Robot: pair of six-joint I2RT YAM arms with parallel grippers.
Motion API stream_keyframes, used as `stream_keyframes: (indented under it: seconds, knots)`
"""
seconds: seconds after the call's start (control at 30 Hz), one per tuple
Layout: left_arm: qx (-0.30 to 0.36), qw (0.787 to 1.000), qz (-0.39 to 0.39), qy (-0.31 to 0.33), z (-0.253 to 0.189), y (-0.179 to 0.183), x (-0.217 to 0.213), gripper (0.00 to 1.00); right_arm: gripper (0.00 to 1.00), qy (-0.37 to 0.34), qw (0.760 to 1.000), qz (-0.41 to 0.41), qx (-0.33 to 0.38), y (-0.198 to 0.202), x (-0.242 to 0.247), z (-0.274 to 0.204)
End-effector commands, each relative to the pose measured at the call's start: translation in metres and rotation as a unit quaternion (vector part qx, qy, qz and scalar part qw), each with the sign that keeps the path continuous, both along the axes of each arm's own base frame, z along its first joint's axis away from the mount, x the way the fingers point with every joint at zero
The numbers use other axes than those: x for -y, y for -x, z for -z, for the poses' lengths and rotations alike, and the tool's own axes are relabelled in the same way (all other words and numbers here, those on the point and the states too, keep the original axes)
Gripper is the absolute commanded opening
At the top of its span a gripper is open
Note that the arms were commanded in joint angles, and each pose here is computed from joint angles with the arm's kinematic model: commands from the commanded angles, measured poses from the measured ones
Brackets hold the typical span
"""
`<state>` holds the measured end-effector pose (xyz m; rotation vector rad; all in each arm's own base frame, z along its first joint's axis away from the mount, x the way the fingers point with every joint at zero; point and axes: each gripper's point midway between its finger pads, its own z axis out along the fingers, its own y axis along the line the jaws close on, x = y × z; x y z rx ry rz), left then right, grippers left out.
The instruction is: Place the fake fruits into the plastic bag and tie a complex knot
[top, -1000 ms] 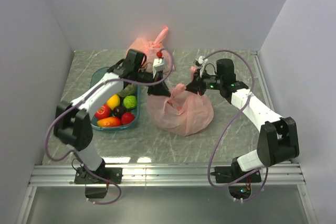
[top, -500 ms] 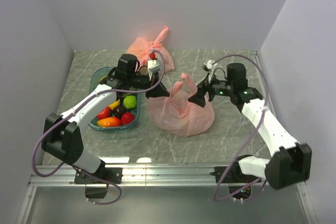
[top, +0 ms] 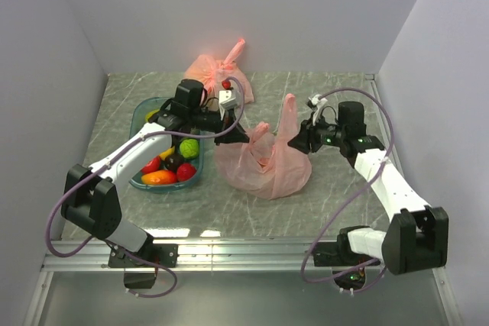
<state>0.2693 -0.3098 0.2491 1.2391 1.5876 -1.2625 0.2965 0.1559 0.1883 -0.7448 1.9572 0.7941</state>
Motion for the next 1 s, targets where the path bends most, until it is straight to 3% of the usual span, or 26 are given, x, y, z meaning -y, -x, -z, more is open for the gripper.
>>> stream_keyframes:
  seconds: [0.0, 0.03, 0.13, 0.27, 0.5, 0.83, 0.97]
  knots:
    - [0.041, 0.999, 0.016, 0.001, -0.012, 0.000, 0.009, 0.01, 0.42, -0.033, 0.999, -0.010, 0.035, -0.019, -0.009, -0.019]
    - [0.042, 0.999, 0.019, -0.001, -0.011, 0.002, 0.011, 0.00, 0.23, -0.042, 0.998, -0.019, 0.041, -0.018, -0.013, -0.024]
    - [0.062, 0.997, 0.035, -0.014, -0.011, 0.007, 0.021, 0.00, 0.00, -0.047, 0.996, -0.058, 0.058, -0.008, -0.031, -0.034]
    - [0.104, 0.991, 0.071, -0.046, -0.011, 0.015, 0.042, 0.00, 0.00, -0.037, 0.992, -0.116, 0.036, 0.008, -0.048, -0.029]
    - [0.080, 0.994, 0.043, -0.053, -0.004, 0.001, 0.055, 0.01, 0.00, -0.008, 0.982, -0.189, 0.016, 0.030, -0.062, -0.020]
    - [0.048, 0.998, 0.008, -0.031, -0.001, -0.006, 0.064, 0.01, 0.46, -0.027, 0.974, -0.226, 0.021, 0.044, -0.067, -0.026]
    - [0.030, 0.999, 0.003, -0.027, 0.000, -0.006, 0.068, 0.01, 0.47, -0.045, 0.973, -0.224, 0.013, 0.038, -0.075, -0.033]
